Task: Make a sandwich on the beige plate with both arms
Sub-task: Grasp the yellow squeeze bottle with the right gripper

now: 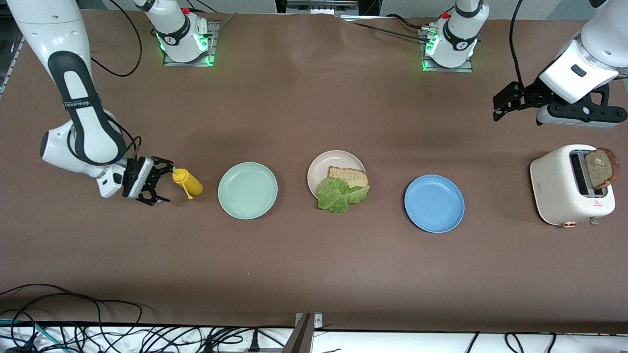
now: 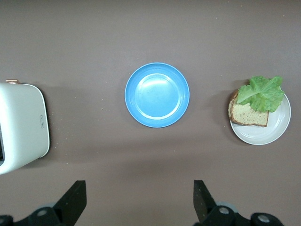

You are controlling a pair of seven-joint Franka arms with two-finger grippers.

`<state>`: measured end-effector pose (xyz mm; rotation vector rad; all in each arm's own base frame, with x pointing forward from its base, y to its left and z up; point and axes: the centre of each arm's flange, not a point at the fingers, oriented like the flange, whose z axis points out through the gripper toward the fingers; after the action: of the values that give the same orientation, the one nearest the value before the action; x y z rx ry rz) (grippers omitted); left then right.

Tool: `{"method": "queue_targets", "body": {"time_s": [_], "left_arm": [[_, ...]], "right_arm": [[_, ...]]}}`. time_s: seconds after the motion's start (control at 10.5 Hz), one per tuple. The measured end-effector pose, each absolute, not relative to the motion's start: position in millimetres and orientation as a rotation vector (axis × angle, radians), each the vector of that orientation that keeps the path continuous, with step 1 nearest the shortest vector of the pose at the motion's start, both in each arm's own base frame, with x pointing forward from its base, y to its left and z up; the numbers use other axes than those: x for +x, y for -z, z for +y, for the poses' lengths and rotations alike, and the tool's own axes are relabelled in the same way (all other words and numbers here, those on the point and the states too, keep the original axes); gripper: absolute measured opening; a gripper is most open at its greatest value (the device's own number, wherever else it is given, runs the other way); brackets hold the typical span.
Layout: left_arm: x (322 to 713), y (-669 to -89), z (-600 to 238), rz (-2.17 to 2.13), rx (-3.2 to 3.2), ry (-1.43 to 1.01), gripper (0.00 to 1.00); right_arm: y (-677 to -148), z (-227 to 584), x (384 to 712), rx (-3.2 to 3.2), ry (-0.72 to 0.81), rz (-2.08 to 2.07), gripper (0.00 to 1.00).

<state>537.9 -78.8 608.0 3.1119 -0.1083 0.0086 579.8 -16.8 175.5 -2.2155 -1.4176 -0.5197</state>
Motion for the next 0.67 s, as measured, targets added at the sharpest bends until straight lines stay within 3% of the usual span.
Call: {"method": "queue_targets", "body": {"time_s": [0.67], "left_arm": [[537.9, -608.0, -78.5, -0.104, 3.112, -0.009, 1.00]], "right_arm": [[-162.6, 18.1, 582.6, -2.207, 0.542, -1.430, 1.00]]}}
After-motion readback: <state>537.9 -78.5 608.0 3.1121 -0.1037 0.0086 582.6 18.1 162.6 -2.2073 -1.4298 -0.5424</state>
